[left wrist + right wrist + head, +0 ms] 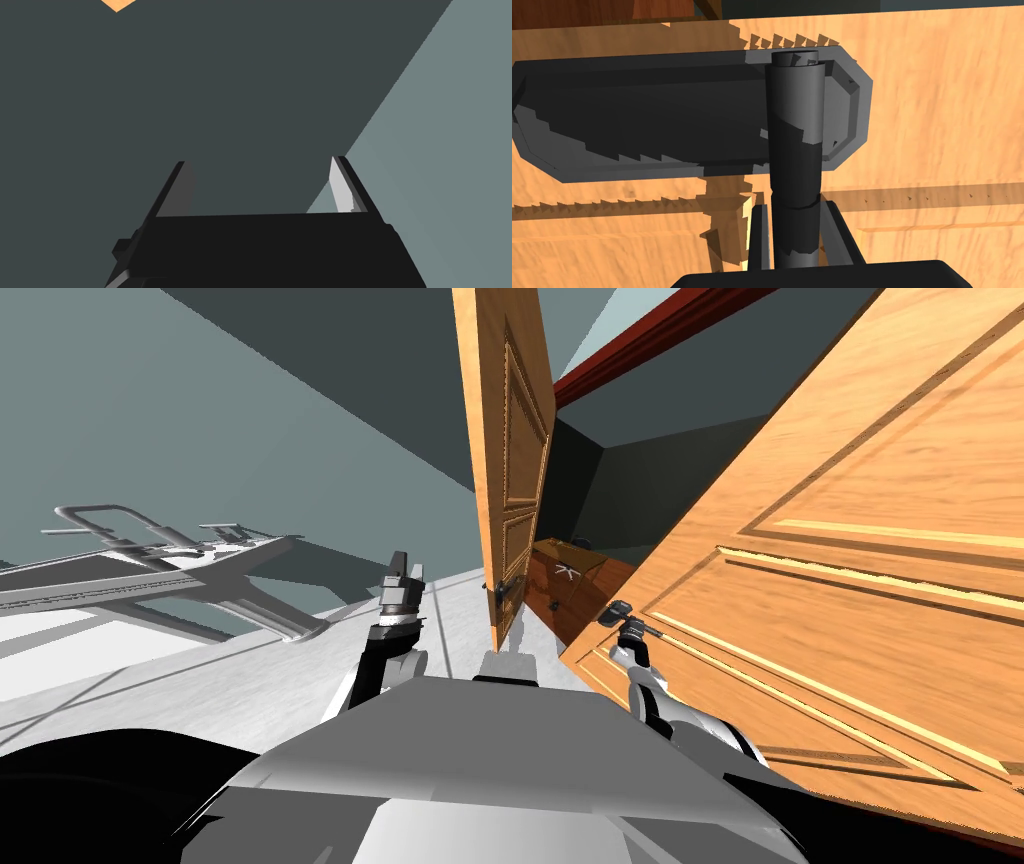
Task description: Pull the door open
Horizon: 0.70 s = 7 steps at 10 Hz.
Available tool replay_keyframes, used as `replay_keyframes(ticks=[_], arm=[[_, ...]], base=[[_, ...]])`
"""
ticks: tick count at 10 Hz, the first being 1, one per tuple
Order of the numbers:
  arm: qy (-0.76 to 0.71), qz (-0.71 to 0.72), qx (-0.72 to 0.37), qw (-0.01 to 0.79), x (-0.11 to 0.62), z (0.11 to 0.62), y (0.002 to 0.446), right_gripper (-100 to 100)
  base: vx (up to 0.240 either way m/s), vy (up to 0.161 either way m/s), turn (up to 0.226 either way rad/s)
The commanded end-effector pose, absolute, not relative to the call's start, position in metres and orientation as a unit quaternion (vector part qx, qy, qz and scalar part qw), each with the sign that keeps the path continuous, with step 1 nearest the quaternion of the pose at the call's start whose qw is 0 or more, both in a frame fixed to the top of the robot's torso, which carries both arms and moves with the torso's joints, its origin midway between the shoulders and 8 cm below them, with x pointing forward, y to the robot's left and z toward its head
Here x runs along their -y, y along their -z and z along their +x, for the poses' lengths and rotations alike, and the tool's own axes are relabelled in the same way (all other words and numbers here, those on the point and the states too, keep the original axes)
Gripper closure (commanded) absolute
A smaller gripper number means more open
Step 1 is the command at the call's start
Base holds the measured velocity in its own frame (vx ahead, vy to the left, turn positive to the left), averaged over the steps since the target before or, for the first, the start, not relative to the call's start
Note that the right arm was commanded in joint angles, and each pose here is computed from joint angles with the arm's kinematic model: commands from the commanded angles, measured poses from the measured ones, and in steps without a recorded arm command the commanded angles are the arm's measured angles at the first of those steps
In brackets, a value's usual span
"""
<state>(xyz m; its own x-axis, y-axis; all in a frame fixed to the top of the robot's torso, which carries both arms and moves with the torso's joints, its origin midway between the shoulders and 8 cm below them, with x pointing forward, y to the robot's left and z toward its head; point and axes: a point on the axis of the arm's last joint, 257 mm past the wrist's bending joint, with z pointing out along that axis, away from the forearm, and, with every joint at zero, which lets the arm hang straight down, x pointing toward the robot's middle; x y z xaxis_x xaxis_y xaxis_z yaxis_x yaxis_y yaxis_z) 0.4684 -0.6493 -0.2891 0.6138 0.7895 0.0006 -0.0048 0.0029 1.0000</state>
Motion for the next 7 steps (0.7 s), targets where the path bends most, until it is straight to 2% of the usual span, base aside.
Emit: replay_keyframes(ticks=[1,3,5,7], arm=[[-0.317,0.633,-0.320,0.630,0.639,0.475,0.295,100],[-0.330,0.626,-0.332,0.624,0.623,0.488,0.294,100],[-0.330,0.626,-0.332,0.624,0.623,0.488,0.294,100],[-0.344,0.618,-0.345,0.617,0.606,0.501,0.293,100]], base=[[-0.238,-0.012,0.070],[-0.218,0.006,0.068],[-0.115,0.004,0.010],[-0.200,0.011,0.040]])
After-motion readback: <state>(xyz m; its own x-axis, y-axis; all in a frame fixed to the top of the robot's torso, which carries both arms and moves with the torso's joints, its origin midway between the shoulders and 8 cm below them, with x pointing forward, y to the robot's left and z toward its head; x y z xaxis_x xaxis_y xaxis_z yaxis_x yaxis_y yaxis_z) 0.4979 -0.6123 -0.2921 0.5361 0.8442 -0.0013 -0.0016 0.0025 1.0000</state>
